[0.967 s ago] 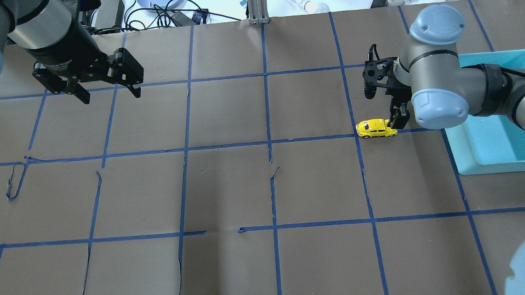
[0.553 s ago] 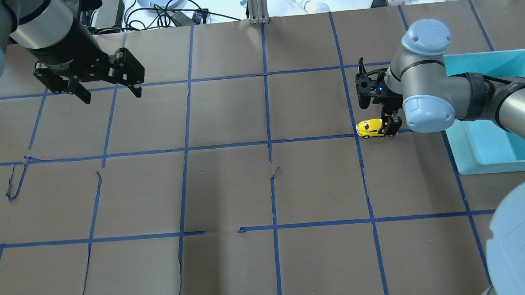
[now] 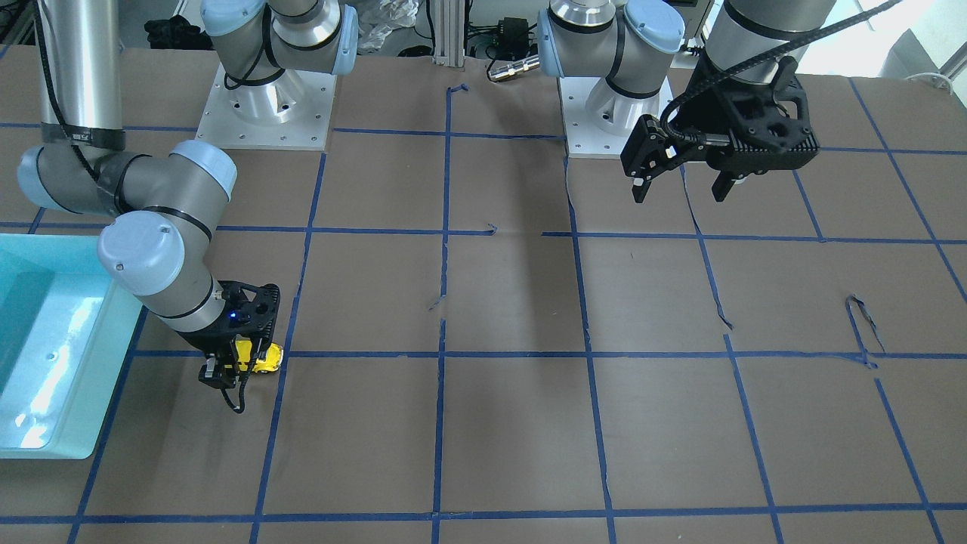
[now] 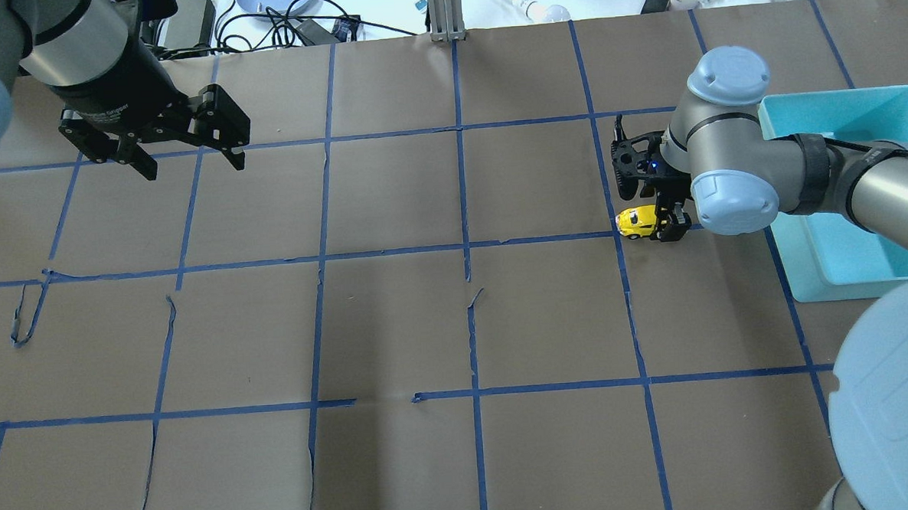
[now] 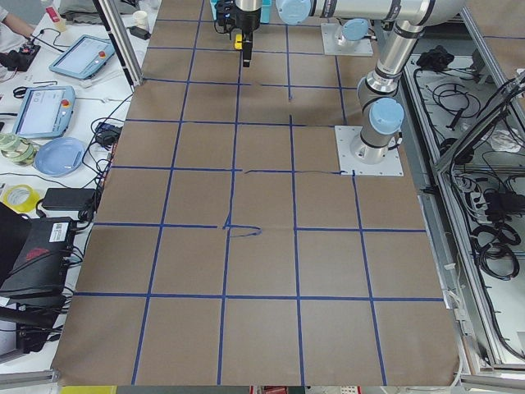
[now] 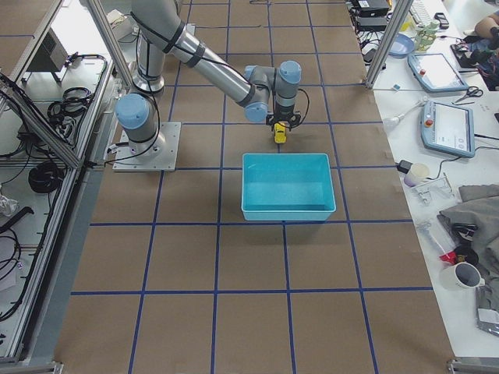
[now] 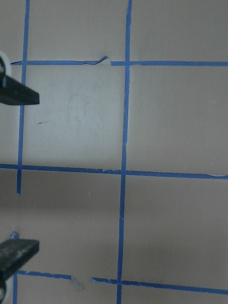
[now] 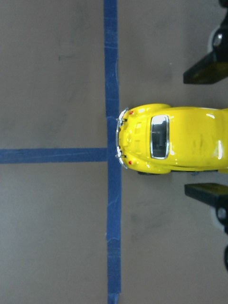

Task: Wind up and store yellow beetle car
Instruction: 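Lower the right gripper onto the yellow car and grasp it, then lift the car with the right gripper and carry it into the blue bin, then open the right gripper to drop the car in the bin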

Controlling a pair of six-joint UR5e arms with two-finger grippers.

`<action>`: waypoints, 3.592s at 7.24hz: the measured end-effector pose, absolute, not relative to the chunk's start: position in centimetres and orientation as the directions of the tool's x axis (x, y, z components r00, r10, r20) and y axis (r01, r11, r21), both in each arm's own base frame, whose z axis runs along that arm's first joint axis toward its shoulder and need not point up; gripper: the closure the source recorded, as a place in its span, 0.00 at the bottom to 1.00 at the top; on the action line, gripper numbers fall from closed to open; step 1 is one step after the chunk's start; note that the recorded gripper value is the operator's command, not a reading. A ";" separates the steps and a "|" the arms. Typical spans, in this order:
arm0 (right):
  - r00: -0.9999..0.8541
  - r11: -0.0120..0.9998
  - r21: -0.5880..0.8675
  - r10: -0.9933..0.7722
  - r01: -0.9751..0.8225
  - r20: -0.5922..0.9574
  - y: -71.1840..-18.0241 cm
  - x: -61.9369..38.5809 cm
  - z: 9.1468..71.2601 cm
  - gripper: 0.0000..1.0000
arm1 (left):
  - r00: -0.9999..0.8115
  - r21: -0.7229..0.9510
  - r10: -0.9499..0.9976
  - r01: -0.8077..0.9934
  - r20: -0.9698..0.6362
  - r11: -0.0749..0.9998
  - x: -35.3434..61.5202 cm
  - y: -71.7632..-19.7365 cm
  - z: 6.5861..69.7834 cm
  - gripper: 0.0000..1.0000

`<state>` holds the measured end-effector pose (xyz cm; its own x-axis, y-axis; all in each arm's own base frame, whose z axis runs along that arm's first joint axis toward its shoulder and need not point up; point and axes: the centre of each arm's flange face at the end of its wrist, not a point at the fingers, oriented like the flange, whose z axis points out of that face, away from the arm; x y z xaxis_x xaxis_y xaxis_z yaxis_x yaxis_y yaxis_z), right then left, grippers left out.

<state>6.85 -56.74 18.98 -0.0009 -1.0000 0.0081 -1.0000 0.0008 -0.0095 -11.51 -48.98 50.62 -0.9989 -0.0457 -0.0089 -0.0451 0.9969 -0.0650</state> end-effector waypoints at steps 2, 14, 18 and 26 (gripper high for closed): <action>0.004 -0.004 -0.005 -1.000 -1.000 0.009 -56.7 6.8 19.4 1.00 | -0.999 -0.064 -0.043 -0.043 -0.010 0.997 -11.5 -48.9 50.6 0.00; 0.031 -0.033 -0.011 -0.992 -0.999 0.118 -56.3 -23.8 28.6 1.00 | -0.999 -0.067 -0.031 -0.030 -0.013 0.997 -11.4 -48.9 50.7 0.00; 0.094 -0.096 -0.024 -0.993 -0.995 0.076 -54.4 -24.4 22.8 1.00 | -0.999 -0.067 -0.031 -0.030 -0.013 0.997 -11.4 -48.8 50.7 0.00; -0.014 0.015 0.010 -0.991 -1.000 0.132 -54.2 -22.5 30.6 0.00 | -0.999 -0.068 -0.029 -0.028 -0.013 0.997 -11.4 -48.8 50.7 0.00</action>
<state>-22.47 -54.20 30.60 -0.0137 -0.9911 0.1324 -0.9998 0.0151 0.0095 -11.41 -48.79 50.70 -0.9995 -0.0294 -0.0133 -0.0284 0.9973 -0.0679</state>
